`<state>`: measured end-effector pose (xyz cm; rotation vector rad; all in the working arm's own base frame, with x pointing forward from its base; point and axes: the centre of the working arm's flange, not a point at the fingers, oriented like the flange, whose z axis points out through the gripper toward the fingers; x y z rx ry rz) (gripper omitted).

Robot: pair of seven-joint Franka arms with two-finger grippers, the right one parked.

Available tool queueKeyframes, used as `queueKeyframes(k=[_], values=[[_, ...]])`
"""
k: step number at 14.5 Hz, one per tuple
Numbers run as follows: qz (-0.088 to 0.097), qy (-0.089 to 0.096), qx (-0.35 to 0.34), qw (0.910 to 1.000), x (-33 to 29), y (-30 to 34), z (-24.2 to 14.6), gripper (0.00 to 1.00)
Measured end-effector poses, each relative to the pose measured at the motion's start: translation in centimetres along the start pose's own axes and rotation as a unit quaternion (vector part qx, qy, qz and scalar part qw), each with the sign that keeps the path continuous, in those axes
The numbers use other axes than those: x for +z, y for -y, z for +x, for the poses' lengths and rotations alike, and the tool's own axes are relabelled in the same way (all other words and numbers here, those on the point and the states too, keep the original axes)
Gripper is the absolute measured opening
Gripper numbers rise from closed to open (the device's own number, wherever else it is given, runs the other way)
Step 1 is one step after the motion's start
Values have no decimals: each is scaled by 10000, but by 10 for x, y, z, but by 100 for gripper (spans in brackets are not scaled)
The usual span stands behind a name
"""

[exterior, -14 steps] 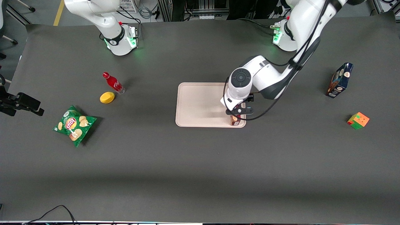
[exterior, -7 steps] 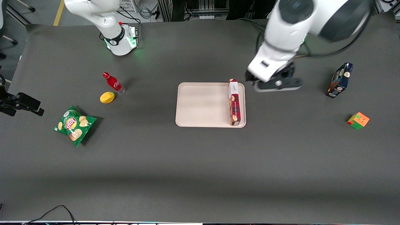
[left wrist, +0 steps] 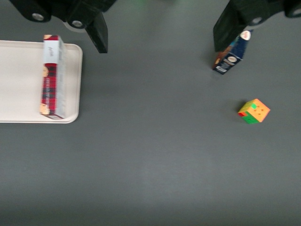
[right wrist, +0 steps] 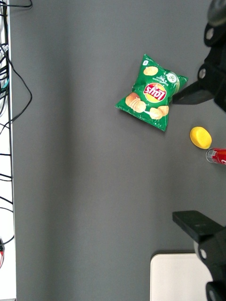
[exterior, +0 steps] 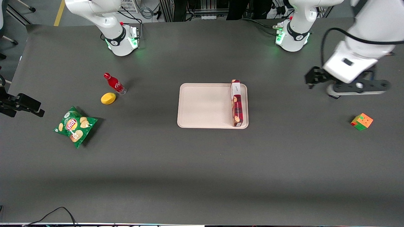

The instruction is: Place red cookie box on tray

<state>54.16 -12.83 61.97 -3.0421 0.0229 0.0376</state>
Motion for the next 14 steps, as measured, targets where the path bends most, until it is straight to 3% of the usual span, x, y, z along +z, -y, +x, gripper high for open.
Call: queueKeyframes(k=[1,4,5,14], values=[[-16,42,-35,10000,4,14,3,100],[-387,101,-247,9989,22,33,8,100],[-421,114,-300,9986,30,37,7,100],[-396,54,-293,9988,33,39,-1,100]])
